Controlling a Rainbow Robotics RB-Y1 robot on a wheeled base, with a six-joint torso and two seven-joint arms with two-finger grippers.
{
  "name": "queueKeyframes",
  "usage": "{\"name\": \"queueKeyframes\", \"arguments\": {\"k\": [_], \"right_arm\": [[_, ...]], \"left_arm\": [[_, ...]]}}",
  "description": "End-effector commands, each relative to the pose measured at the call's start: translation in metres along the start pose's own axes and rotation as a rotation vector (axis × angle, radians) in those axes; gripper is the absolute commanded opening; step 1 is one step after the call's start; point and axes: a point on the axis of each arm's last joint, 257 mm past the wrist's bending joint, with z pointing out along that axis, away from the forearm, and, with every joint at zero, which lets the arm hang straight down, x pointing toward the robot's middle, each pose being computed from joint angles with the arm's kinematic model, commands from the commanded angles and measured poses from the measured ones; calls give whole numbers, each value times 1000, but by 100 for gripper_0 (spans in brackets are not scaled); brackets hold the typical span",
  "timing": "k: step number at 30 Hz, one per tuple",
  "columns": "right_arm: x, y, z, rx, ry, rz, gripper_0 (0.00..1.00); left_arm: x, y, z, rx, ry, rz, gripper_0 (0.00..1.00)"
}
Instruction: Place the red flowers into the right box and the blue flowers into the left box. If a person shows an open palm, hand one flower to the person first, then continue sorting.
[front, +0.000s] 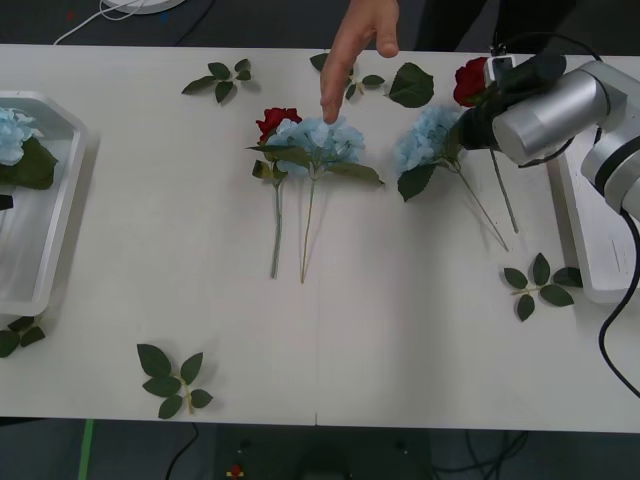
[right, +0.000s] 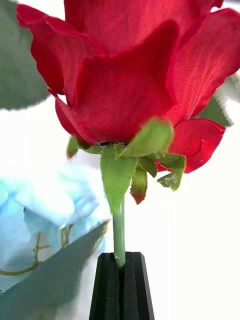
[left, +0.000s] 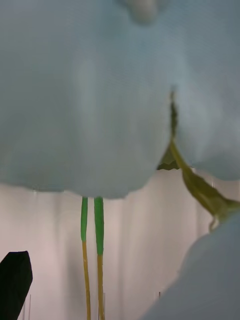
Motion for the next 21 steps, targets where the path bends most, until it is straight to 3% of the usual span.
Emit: {"name": "queueKeyframes", "arguments": {"k": [1,9,21], "right_arm": [[-33,-50,-31,16,-83,-12,0],[-68,-55,-93,-65,-229,-38,0],[-123,21,-176,-331,-682,-115,0]], "left_arm": [[-7,3,-3,-3,-29,50,100],[-7,3,-3,-3,-29,50,100],[-7,3,-3,-3,-29,50,100]]}}
